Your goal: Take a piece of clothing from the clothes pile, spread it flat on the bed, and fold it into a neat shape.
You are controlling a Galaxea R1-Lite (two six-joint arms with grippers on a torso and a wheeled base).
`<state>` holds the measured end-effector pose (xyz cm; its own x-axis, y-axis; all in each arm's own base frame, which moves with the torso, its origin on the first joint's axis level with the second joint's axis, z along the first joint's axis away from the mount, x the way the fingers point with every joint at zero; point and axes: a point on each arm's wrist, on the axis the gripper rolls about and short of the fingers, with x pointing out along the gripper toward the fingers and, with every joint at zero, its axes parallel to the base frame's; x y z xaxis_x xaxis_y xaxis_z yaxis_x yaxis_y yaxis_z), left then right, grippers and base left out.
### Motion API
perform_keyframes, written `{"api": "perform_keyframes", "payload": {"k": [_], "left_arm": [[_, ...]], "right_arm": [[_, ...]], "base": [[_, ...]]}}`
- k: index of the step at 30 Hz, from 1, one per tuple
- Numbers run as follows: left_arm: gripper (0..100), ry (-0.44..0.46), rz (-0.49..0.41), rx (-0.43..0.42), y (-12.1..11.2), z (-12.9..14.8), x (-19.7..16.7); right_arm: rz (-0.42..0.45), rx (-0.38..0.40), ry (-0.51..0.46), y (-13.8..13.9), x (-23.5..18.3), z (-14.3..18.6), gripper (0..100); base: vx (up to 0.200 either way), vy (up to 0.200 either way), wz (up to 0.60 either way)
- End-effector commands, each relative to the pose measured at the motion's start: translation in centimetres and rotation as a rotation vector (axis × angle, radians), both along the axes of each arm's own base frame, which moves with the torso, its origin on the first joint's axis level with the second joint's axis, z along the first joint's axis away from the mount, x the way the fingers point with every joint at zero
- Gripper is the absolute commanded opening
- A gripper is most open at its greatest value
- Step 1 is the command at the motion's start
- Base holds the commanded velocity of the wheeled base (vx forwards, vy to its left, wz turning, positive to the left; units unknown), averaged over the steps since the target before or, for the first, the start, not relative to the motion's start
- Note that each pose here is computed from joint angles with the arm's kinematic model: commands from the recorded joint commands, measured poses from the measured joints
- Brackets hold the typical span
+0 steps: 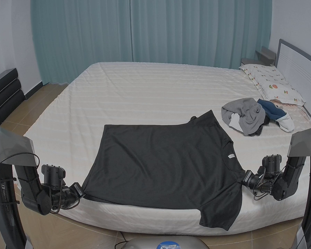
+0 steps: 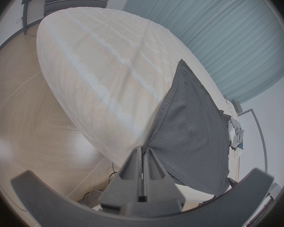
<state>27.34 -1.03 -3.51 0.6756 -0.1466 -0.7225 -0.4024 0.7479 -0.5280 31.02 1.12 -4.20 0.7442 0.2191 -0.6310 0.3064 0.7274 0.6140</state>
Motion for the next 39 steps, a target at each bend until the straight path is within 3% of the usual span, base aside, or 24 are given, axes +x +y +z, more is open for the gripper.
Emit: {"api": "perform_keyframes", "payload": {"k": [1,10,11,19,28,39], "left_arm": [[0,-0.002,0.0,0.001,0.0,0.0,0.0],[0,0.0,0.002,0.001,0.0,0.0,0.0],[0,0.0,0.002,0.001,0.0,0.0,0.0],[0,0.0,0.002,0.001,0.0,0.0,0.0],[0,0.002,0.002,0.001,0.0,0.0,0.0],[0,0.002,0.002,0.001,0.0,0.0,0.0]], "right_arm": [[-0.011,0.001,-0.07,-0.3,1.8,1.4,0],[-0.006,0.002,-0.09,-0.3,3.1,1.0,0],[-0.001,0.005,-0.086,-0.2,3.1,0.7,100],[-0.018,0.017,-0.088,-1.6,1.5,2.1,100],[0.137,0.007,0.006,-1.2,-3.2,1.8,100],[0.265,-0.001,0.044,1.8,-4.0,0.5,100]], "base": [[0.0,0.0,0.0],[0.0,0.0,0.0],[0.0,0.0,0.0],[0.0,0.0,0.0],[0.0,0.0,0.0],[0.0,0.0,0.0]]}}
